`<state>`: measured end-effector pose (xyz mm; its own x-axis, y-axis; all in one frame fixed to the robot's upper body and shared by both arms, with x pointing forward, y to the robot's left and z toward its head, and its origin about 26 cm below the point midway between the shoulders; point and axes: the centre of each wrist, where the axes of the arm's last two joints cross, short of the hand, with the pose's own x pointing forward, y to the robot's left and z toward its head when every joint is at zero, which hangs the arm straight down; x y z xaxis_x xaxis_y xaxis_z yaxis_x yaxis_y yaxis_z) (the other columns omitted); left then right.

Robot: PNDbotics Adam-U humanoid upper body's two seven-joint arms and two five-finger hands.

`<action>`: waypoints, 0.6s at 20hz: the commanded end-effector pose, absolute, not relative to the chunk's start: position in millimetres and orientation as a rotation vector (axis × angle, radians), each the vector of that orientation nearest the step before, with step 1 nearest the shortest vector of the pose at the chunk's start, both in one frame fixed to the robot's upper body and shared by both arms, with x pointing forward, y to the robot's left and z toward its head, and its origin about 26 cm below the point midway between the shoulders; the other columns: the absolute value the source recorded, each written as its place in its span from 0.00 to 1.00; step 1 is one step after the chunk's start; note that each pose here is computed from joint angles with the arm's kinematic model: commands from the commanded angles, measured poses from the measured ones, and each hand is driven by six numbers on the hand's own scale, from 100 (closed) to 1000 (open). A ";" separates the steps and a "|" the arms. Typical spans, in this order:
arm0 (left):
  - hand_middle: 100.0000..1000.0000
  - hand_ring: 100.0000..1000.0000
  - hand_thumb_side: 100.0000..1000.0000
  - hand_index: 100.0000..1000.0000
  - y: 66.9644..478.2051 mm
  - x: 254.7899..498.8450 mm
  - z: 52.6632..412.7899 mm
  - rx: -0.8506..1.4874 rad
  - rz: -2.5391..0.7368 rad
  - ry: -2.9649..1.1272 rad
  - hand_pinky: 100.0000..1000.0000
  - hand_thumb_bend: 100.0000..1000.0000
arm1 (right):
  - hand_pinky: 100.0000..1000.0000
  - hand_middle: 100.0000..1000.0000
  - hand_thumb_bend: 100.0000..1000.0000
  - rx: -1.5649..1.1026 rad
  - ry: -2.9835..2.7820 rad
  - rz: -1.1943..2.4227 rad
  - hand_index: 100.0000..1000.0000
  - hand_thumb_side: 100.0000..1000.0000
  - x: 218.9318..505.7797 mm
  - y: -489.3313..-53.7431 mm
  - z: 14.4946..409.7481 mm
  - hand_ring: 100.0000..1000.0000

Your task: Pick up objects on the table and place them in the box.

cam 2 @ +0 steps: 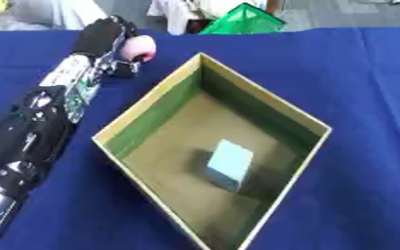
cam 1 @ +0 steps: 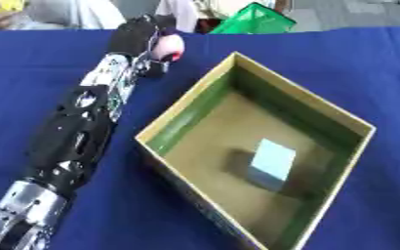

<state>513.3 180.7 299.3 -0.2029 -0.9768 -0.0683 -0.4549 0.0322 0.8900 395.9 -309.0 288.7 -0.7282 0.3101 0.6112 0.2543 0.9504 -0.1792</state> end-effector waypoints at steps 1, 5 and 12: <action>0.46 0.39 0.00 0.66 185.3 508.9 321.3 1.490 -1.126 -1.764 0.26 0.14 | 0.74 0.51 0.61 -0.424 -2.446 0.115 0.80 1.00 390.4 -314.1 298.5 0.89; 0.46 0.40 0.00 0.66 178.8 505.6 326.1 1.455 -1.202 -1.806 0.26 0.15 | 0.74 0.51 0.61 -0.422 -2.437 0.111 0.80 1.00 388.7 -312.8 293.3 0.89; 0.47 0.41 0.00 0.66 153.7 492.7 335.5 1.398 -1.371 -1.916 0.27 0.16 | 0.74 0.52 0.60 -0.427 -2.430 0.096 0.80 1.00 383.8 -309.8 286.1 0.89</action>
<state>498.8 154.5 316.5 -0.4061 -0.8950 -0.1844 -0.4474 0.0188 0.8942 389.2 -308.9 274.5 -0.7074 0.3130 0.6337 0.2620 0.9489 -0.1761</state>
